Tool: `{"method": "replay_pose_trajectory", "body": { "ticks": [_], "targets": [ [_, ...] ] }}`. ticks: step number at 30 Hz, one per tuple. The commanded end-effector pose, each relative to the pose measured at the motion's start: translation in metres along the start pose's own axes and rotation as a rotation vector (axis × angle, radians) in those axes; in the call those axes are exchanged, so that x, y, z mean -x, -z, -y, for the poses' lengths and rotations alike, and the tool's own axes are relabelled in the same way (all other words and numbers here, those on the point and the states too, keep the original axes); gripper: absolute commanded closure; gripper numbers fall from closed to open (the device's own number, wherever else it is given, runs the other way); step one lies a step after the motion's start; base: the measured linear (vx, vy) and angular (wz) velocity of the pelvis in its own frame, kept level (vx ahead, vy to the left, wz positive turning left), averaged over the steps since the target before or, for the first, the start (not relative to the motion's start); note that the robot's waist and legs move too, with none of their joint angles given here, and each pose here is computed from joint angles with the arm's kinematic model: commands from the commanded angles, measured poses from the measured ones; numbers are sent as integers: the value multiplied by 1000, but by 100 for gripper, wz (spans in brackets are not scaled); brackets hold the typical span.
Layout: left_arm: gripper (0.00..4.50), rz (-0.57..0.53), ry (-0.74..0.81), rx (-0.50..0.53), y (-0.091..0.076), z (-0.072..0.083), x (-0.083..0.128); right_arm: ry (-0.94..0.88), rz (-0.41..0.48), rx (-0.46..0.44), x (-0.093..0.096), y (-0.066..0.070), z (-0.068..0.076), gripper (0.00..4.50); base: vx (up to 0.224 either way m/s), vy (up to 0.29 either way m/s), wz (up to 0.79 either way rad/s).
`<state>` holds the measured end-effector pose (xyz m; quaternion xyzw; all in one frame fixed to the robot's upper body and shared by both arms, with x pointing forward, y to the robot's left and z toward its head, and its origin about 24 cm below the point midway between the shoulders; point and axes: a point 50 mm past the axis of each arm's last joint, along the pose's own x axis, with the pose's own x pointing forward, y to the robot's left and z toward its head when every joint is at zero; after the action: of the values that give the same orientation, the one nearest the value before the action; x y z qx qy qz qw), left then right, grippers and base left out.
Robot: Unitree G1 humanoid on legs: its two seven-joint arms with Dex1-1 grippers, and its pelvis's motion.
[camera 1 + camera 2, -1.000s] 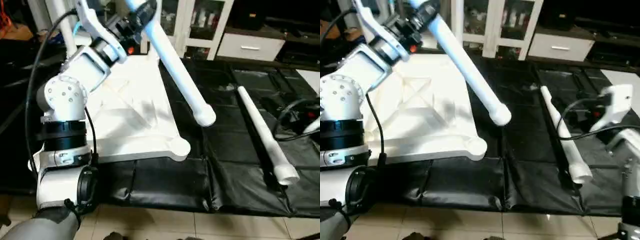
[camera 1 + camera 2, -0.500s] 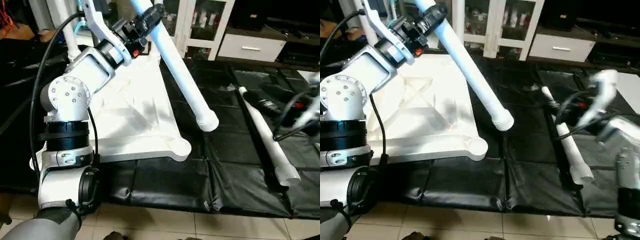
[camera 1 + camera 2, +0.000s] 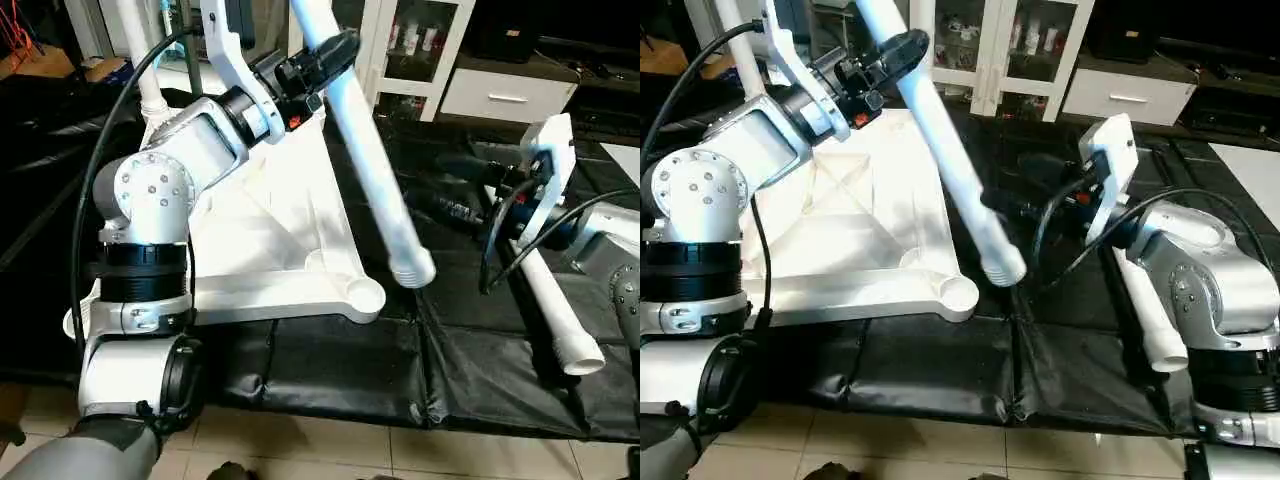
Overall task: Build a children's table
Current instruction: Pick table leg
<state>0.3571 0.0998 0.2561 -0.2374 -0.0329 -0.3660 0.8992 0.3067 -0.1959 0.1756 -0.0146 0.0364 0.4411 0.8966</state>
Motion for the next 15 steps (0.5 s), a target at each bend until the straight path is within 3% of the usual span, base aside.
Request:
{"method": "replay_pose_trajectory", "body": {
  "ticks": [1, 7, 15],
  "targets": [
    [296, 29, -42, -18, -10, 6, -7, 11, -8, 22, 2, -2, 4, 0, 0, 0, 0],
    [296, 38, -73, -9, -11, 7, -9, 25, -46, 48, -3, 2, 5, 0, 0, 0, 0],
    [296, -8, 2, -7, -4, 26, -14, 44, -149, 109, -34, 18, 5, 0, 0, 0, 0]
  ]
}}
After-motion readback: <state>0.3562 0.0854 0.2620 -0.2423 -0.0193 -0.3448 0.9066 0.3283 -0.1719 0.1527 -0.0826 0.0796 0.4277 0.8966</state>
